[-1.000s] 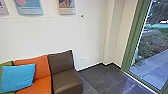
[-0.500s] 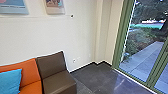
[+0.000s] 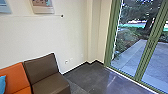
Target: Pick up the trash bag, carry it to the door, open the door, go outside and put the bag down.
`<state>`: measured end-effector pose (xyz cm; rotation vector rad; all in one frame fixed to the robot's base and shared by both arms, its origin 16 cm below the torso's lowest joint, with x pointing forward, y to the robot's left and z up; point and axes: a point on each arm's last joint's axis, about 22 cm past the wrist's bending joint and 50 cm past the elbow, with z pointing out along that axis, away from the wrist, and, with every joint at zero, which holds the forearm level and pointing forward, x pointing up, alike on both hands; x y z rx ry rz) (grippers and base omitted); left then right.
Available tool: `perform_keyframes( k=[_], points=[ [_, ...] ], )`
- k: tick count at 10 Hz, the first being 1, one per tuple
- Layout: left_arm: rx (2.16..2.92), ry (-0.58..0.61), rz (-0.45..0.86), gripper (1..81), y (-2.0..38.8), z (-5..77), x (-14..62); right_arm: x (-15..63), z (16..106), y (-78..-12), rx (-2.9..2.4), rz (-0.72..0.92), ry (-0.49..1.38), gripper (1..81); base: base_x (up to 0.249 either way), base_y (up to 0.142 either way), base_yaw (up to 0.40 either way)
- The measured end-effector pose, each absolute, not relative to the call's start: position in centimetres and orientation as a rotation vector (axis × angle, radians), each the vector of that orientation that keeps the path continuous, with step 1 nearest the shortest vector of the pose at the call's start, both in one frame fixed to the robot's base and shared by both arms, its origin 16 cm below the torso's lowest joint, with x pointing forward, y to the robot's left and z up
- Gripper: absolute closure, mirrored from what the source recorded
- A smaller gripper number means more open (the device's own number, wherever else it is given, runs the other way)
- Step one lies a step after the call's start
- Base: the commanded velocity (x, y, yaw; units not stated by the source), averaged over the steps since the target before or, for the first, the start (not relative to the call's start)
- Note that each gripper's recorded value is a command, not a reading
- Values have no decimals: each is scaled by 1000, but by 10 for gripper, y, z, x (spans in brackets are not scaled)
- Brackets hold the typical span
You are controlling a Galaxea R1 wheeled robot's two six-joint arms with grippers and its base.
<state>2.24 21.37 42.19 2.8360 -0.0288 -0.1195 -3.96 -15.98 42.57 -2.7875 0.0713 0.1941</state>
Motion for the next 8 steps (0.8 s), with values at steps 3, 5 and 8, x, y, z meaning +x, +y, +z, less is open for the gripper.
perform_keyframes(
  k=[3,5,8],
  points=[
    [2836,-29,-118,811,214,422,23,-35,426,-158,-2786,186,69,10,0,0,-297],
    [2836,-29,-119,811,214,422,22,-36,426,-159,-2787,188,69,10,0,0,-309],
    [2836,-29,-122,811,214,422,22,-36,426,-159,-2787,187,70,10,0,0,-332]
  ],
)
